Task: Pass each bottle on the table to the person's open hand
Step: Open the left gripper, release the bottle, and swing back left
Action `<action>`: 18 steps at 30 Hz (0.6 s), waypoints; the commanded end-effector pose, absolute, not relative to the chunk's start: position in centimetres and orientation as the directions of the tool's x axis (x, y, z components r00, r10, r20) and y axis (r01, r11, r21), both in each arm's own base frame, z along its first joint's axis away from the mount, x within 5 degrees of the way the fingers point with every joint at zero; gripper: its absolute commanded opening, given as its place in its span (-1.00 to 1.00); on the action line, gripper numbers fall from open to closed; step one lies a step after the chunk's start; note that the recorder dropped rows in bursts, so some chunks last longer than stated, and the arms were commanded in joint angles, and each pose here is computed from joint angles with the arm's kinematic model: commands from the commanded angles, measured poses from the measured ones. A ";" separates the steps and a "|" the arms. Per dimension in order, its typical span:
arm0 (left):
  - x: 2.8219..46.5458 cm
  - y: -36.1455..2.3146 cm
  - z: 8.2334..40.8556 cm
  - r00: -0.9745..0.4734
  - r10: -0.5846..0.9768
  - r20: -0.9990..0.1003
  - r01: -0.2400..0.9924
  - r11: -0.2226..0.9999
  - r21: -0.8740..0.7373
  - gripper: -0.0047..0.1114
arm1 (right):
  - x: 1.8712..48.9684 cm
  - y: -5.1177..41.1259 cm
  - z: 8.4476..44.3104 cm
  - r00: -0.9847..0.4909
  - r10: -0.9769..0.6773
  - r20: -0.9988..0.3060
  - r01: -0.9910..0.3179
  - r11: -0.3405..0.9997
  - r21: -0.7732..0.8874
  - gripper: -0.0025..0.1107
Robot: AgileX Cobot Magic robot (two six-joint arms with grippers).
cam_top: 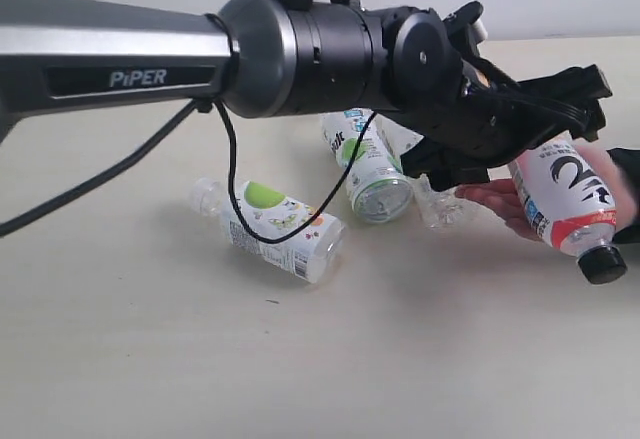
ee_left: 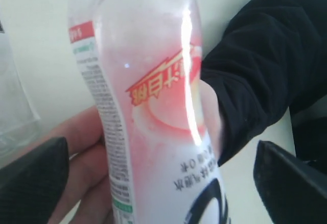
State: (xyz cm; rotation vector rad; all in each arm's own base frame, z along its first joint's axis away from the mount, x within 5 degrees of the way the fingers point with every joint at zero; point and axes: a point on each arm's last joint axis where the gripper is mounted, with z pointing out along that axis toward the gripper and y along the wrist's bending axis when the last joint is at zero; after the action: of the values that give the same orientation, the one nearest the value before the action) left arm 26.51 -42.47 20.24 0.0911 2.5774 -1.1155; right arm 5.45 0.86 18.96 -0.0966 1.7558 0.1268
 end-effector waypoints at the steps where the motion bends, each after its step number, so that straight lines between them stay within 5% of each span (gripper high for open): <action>1: 26.8 -41.0 24.2 -0.924 -0.044 -0.380 0.253 0.675 -0.694 0.68 | 5.4 0.8 18.9 -0.181 0.004 -0.983 -0.131 0.991 0.028 -0.96; 18: 26.1 -31.1 33.8 -0.816 0.258 -0.517 0.460 0.832 -0.311 0.68 | 5.4 0.8 18.9 -0.181 0.004 -0.983 -0.131 0.991 0.028 -0.96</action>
State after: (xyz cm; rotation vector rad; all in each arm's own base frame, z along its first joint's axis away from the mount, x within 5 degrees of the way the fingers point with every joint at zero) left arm 26.18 -32.85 32.76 0.4848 2.5438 -0.7344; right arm 5.45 0.86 18.96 -0.0966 1.7558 0.1268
